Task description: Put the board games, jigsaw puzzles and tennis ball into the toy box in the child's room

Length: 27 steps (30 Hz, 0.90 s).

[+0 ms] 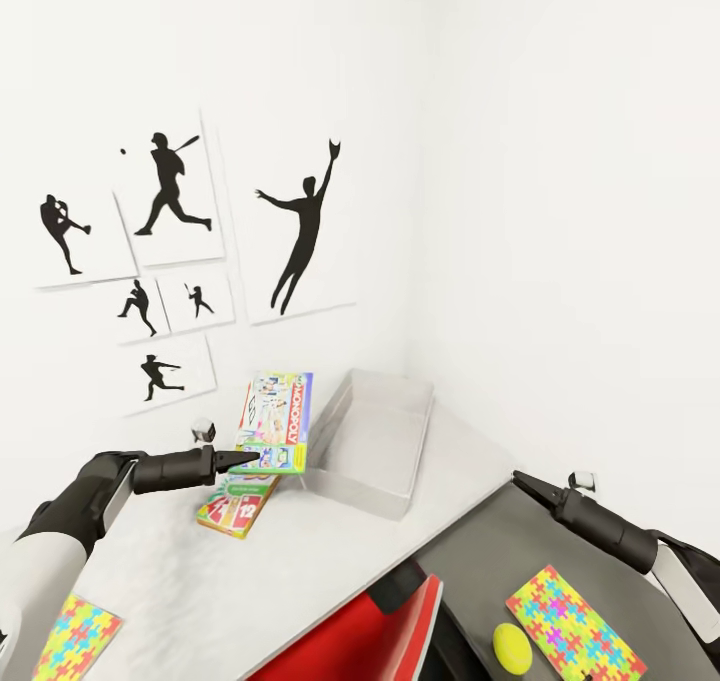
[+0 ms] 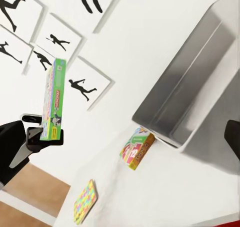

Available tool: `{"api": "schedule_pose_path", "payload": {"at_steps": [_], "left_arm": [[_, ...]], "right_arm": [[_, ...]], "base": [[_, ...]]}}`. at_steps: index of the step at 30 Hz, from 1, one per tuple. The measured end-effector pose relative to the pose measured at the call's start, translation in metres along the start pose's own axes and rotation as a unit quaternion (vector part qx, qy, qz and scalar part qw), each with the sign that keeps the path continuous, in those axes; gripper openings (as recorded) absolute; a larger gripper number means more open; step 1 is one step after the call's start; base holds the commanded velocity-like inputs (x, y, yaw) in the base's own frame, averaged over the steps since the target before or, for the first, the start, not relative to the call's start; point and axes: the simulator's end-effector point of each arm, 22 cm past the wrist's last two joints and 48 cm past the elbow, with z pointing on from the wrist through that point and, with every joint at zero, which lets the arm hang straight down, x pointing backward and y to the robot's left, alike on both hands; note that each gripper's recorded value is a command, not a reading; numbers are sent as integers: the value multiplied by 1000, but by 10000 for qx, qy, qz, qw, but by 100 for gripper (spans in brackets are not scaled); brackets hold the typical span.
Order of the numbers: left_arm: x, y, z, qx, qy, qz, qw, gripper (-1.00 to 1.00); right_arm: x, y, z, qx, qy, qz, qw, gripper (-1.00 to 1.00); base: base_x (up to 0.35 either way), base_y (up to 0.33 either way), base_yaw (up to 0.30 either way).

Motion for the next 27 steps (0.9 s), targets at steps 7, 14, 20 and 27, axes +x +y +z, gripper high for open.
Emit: {"api": "schedule_pose_path", "payload": {"at_steps": [7,14,20,27], "left_arm": [[2,-2,0,136,11,-39,9999,-100],[3,-2,-1,213,21,-85,9997,-100],[4,1,0,211,29,-115,9997,-100],[5,3,0,209,33,-125,9997,-100]], "right_arm": [[2,-4,0,26,15,31,10000,100],[5,-8,0,57,33,69,10000,100],[7,-11,0,79,46,95,9999,100],[8,-13,1,89,54,109,9999,100]], "base": [[-6,5,-117],[-31,85,-134],[-3,37,-95],[0,22,-12]]}}
